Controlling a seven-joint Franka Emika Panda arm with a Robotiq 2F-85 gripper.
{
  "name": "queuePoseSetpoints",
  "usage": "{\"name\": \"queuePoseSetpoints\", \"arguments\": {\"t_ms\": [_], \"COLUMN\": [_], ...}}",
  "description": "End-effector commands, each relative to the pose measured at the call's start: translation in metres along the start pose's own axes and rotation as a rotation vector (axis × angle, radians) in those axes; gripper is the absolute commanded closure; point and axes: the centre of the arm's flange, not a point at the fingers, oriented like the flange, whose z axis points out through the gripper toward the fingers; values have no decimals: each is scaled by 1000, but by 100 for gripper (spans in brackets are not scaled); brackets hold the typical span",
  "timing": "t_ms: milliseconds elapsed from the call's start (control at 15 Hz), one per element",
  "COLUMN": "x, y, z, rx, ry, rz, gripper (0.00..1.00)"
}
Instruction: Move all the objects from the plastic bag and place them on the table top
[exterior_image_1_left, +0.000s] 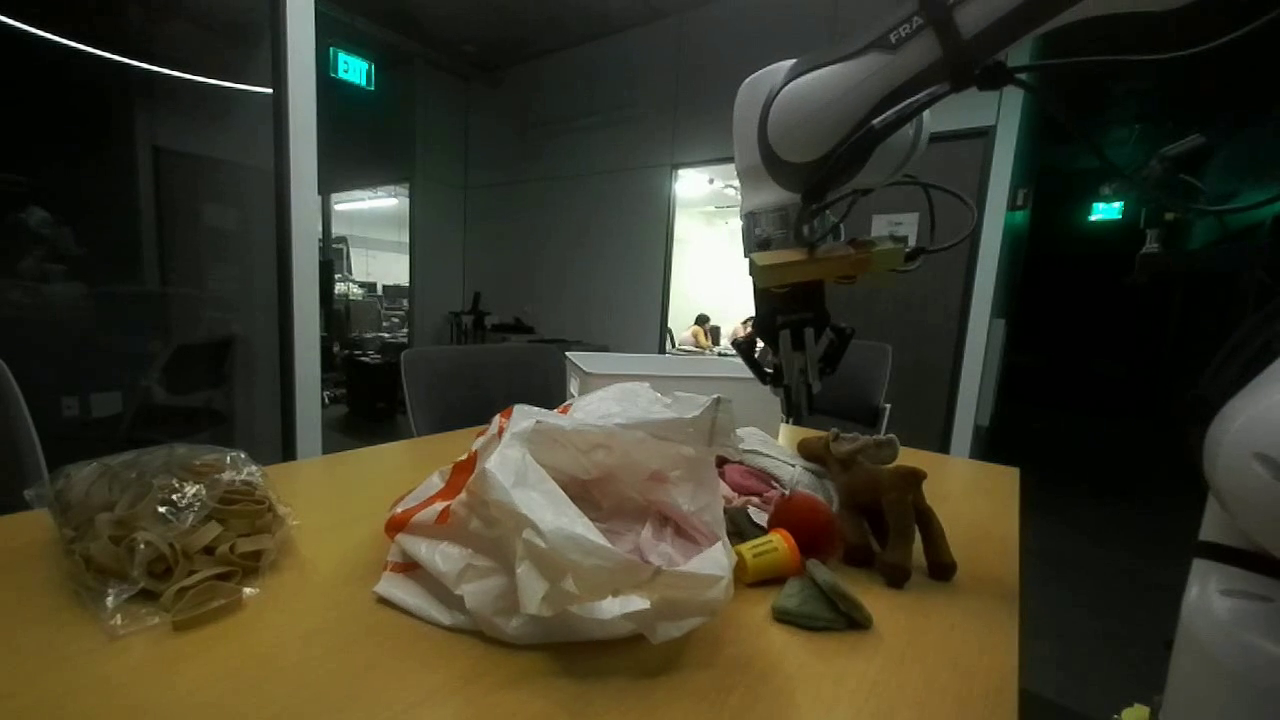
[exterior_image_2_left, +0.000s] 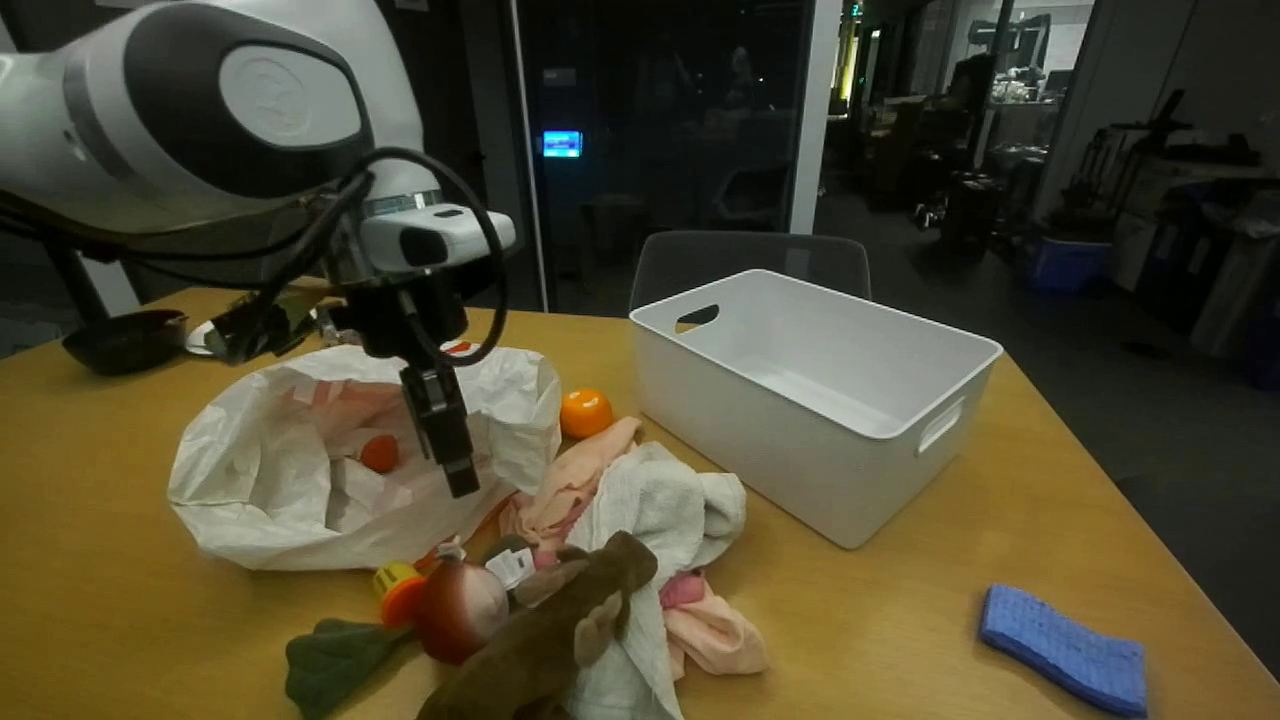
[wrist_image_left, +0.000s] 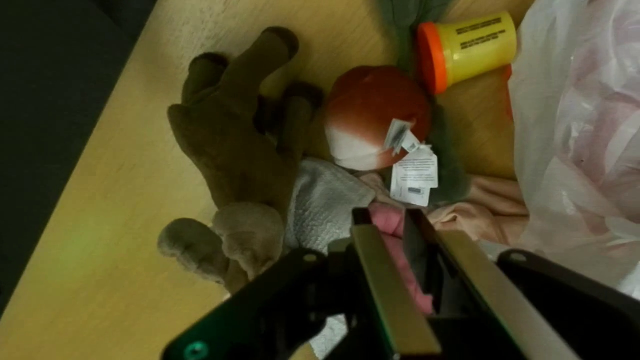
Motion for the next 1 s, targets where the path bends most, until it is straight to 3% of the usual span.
{"name": "queuePoseSetpoints", "arguments": {"t_ms": [0, 400, 667, 933], "x": [-22, -49, -30, -33], "y": [-23, -107, -133, -166], "z": [1, 9, 47, 78], "rx": [145, 290, 309, 339], "ry": [-7, -16, -65, -123], "rz": [-92, -344, -407, -531], "gripper": [45, 0, 0, 1]}}
